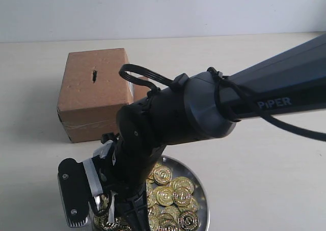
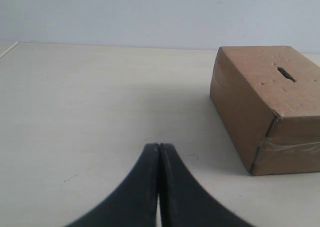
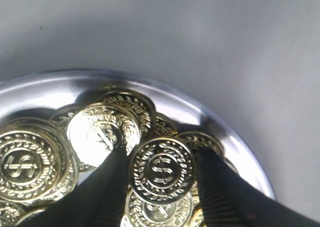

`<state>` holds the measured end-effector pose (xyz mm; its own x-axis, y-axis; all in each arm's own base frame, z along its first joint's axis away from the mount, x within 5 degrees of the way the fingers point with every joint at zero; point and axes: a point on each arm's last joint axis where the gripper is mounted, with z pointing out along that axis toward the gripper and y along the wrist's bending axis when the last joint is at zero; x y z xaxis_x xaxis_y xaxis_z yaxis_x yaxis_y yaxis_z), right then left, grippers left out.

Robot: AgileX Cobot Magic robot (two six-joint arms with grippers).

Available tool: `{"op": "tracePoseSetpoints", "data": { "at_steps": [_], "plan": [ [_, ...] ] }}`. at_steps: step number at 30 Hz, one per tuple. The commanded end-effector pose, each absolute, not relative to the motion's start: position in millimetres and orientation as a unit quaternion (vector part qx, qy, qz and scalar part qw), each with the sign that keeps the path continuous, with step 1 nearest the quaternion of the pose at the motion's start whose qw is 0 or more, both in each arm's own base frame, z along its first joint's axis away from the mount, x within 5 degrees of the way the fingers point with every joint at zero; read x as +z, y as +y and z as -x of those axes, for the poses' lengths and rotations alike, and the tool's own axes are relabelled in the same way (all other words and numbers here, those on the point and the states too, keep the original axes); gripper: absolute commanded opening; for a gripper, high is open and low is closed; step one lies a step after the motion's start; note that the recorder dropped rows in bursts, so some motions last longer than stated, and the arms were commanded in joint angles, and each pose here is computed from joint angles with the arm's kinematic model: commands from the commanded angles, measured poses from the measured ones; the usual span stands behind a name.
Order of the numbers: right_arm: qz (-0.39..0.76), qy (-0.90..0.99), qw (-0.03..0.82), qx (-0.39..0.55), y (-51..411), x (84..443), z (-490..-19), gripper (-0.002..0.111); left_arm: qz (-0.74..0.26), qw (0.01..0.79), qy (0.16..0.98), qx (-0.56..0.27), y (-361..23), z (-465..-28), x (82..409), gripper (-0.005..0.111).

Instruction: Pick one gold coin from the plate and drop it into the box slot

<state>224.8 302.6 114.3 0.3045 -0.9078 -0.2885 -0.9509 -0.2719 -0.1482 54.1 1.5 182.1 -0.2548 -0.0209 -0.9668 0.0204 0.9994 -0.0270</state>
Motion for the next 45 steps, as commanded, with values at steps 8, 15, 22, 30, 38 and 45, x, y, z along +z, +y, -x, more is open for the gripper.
{"op": "tracePoseSetpoints", "data": {
  "at_steps": [8, 15, 22, 30, 38, 45],
  "plan": [
    [0.79, 0.589, 0.15, 0.075, 304, 115, -225, 0.036, 0.003, 0.613, 0.79, -0.018, 2, -54, 183, 0.001],
    [0.79, 0.585, 0.168, 0.074, 304, 129, -225, 0.027, 0.003, 0.613, 0.79, -0.018, 2, -54, 183, 0.001],
    [0.779, 0.598, 0.169, 0.084, 300, 150, -220, 0.027, 0.003, 0.613, 0.79, -0.018, 2, -54, 183, 0.001],
    [0.775, 0.607, 0.134, 0.11, 288, 184, -205, 0.027, 0.003, 0.613, 0.79, -0.018, 2, -54, 183, 0.001],
    [0.768, 0.613, 0.128, 0.133, 283, 201, -196, 0.027, 0.003, 0.613, 0.79, -0.018, 2, -54, 183, 0.001],
    [0.77, 0.613, 0.116, 0.136, 282, 201, -195, 0.027, -0.013, 0.615, 0.788, 0.006, 3, -54, 183, 0.001]
  ]
}}
